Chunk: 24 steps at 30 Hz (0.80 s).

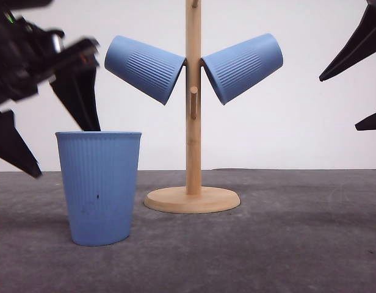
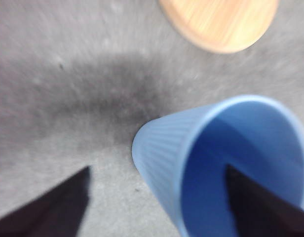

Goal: Place three cups

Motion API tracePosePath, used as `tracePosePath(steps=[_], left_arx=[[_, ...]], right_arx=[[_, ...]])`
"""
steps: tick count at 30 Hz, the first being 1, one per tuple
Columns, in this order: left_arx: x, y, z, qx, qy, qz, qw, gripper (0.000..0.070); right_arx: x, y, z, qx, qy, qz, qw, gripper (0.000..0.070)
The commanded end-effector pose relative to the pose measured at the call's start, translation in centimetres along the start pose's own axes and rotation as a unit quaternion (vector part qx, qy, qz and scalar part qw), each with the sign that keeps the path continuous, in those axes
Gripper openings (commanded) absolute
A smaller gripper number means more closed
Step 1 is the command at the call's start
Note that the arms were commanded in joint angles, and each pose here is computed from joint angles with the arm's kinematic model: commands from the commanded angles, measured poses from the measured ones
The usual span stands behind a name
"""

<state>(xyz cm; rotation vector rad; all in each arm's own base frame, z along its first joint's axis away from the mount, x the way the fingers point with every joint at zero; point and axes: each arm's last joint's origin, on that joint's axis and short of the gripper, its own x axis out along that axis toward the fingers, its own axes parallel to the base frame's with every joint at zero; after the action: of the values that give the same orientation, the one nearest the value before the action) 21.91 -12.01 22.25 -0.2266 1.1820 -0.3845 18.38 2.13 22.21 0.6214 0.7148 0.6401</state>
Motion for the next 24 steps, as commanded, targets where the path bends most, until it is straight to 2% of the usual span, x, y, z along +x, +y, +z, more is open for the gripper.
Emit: tracePosePath(steps=[1,3,5,11,16,20,24], left_arx=[[0.6,-0.3,0.4,-0.003,0.003,-0.001,1.000,0.0284],[1.3,-0.4,0.6,-0.002,0.007,-0.001,1.000,0.0173],[1.8,-0.4,0.7,-0.001,0.009,-0.011,1.000,0.0005],[1.5,-1.1,0.7,0.001,0.040,-0.106,0.994,0.0003],[0.8,-2.1,0.5,0.003,0.098,-0.195,0.976,0.0003],[0.3,-3.2,0.6,0.015,0.122,-0.252,0.960,0.0003],[0.0,-4.3,0.3,0.029,0.139,-0.278,0.950,0.0003]], right_arx=[[0.2,0.3,0.2,-0.020,0.003,0.009,1.000,0.0531],[0.5,0.7,-0.1,-0.041,0.018,0.020,0.999,0.0531],[1.0,1.1,-0.8,-0.075,0.045,0.036,0.996,0.0534],[2.4,3.0,-2.6,-0.174,0.109,0.088,0.975,0.0583],[3.4,4.9,-3.8,-0.225,0.138,0.141,0.954,0.0700],[4.0,6.5,-5.1,-0.271,0.161,0.184,0.931,0.0700],[4.5,7.6,-6.1,-0.304,0.175,0.197,0.916,0.0700]])
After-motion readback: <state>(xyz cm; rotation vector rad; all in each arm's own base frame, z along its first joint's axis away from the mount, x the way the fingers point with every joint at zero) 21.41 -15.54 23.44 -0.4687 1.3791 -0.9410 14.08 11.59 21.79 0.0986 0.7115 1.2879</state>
